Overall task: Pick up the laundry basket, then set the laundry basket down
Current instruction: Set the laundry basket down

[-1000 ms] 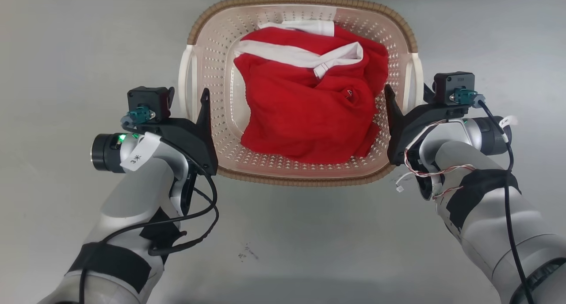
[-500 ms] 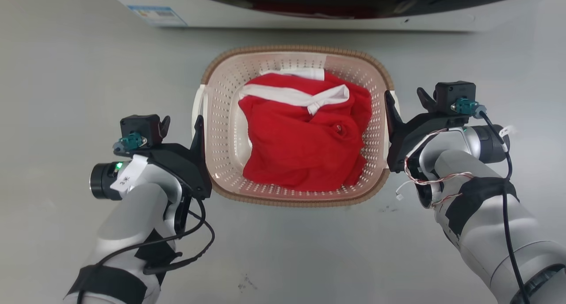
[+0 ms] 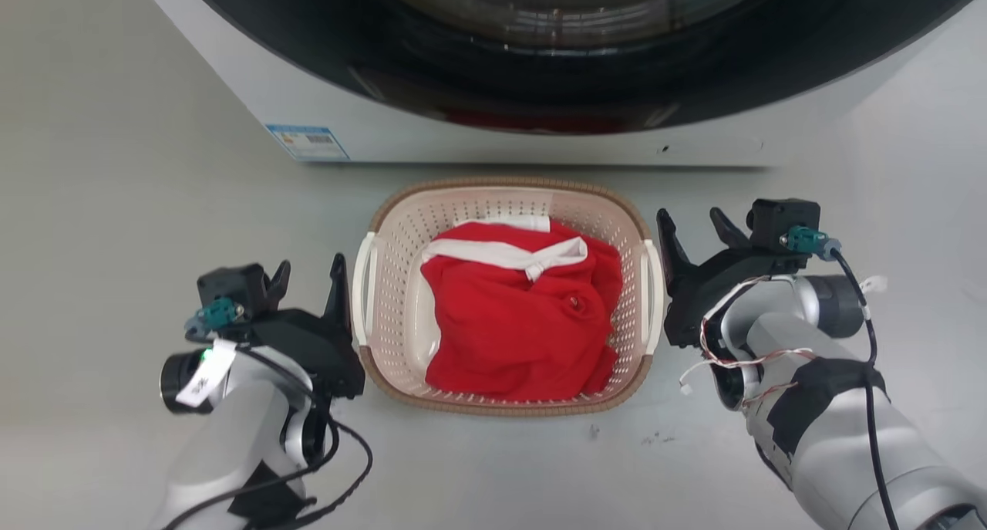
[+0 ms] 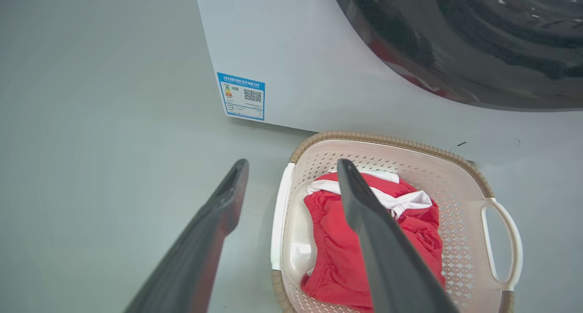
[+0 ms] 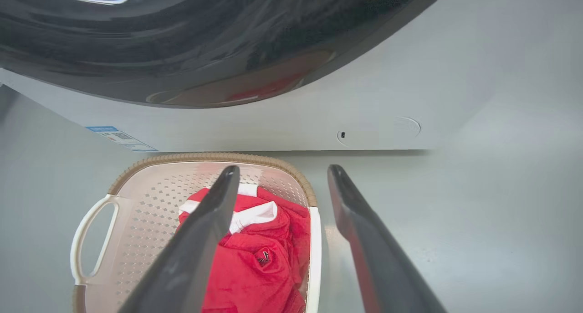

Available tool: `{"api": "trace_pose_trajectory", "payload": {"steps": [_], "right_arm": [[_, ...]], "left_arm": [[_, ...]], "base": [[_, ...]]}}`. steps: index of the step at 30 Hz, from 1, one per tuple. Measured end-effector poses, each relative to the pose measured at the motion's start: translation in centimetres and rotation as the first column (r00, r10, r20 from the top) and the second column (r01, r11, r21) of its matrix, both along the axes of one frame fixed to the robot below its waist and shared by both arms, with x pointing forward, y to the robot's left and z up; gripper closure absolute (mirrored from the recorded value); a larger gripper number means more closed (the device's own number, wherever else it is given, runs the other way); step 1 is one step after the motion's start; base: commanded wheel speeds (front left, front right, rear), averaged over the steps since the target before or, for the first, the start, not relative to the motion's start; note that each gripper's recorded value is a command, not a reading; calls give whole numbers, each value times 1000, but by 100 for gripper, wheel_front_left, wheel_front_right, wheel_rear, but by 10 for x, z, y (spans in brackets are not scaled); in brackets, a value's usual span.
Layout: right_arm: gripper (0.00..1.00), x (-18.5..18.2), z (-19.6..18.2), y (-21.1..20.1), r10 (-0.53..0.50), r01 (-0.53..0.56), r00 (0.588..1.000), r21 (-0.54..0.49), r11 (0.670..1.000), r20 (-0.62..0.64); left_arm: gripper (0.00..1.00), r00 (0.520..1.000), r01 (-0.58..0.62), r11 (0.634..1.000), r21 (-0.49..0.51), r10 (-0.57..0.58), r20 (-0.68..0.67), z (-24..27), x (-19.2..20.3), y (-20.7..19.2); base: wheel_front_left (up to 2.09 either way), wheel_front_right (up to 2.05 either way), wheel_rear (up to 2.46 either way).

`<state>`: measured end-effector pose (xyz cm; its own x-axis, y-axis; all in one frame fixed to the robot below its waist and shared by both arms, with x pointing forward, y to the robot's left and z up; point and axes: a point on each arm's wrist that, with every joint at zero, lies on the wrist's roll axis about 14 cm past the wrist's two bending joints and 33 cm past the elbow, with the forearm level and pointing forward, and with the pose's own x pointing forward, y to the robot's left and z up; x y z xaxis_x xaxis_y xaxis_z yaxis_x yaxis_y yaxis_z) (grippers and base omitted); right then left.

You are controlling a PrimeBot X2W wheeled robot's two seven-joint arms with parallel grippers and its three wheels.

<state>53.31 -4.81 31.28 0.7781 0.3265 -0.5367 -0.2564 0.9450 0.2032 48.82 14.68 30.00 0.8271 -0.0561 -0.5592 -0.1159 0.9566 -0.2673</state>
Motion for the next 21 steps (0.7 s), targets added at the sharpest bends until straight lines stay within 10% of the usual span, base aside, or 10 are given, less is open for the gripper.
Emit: {"api": "trace_pose_trajectory", "payload": {"steps": [21], "right_arm": [[0,-70,91,16,-31,9,989,148,989,148]], "left_arm": [[0,967,-22,1000,1,21,254,92,-69,6]], "base": [[0,0,0]]}}
